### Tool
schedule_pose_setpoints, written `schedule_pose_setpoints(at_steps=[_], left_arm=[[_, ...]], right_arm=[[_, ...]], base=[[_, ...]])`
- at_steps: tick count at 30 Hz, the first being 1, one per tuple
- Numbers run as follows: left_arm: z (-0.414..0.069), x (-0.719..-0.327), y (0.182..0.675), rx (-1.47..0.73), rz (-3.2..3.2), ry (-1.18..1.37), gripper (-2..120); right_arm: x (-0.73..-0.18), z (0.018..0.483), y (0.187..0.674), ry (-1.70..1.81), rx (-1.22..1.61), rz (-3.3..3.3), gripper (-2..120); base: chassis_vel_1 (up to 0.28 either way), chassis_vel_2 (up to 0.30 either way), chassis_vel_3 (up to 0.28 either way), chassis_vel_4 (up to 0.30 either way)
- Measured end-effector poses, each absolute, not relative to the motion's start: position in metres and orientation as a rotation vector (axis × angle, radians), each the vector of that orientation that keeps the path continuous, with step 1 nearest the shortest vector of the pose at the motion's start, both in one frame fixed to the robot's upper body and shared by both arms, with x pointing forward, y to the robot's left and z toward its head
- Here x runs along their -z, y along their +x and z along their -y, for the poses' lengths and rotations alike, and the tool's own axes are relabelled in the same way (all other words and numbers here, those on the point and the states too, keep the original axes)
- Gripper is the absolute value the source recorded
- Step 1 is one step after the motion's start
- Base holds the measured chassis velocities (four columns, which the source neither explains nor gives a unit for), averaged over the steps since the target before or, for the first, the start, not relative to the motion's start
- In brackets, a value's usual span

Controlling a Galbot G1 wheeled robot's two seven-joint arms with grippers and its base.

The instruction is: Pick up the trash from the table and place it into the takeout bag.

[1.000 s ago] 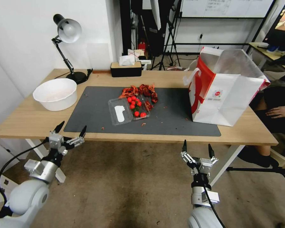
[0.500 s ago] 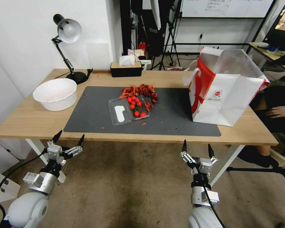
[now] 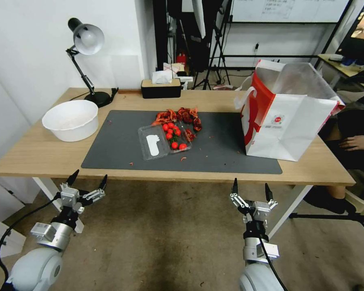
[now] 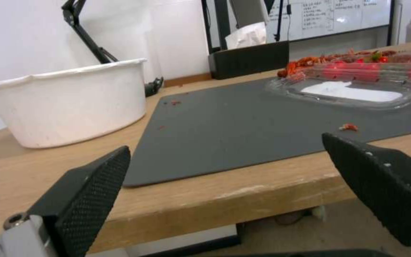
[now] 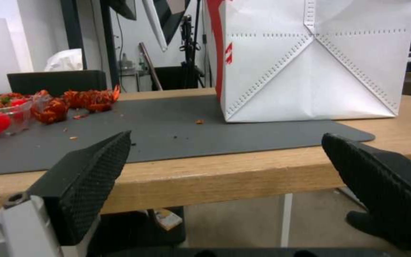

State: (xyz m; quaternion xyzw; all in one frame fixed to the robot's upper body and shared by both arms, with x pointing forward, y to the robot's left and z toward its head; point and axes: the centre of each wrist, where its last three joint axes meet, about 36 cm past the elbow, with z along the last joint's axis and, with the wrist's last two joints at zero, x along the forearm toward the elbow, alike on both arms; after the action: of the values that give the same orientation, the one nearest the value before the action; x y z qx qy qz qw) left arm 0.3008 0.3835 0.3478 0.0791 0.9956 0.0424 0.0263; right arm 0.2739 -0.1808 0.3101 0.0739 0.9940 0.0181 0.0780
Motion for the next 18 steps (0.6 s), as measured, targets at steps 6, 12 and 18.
schedule_pose_setpoints(at_steps=[6,12,18], left_arm=[[-0.3836,-0.3478,0.3012,-0.131,-3.077,0.243,100],[-0.3835,-0.3478,0.3013,-0.13,-3.077,0.242,100],[-0.3835,-0.3478,0.3014,-0.13,-3.077,0.243,100]], right_arm=[[-0.3102,0.1801,0.2739,0.22,-0.051,-2.976,100],[-0.3103,0.1801,0.2739,0.221,-0.051,-2.975,100],[-0.3104,0.18,0.2739,0.221,-0.051,-2.975,100]], base=[[0.0,0.0,0.0,0.0],[0.0,0.0,0.0,0.0],[0.0,0.0,0.0,0.0]])
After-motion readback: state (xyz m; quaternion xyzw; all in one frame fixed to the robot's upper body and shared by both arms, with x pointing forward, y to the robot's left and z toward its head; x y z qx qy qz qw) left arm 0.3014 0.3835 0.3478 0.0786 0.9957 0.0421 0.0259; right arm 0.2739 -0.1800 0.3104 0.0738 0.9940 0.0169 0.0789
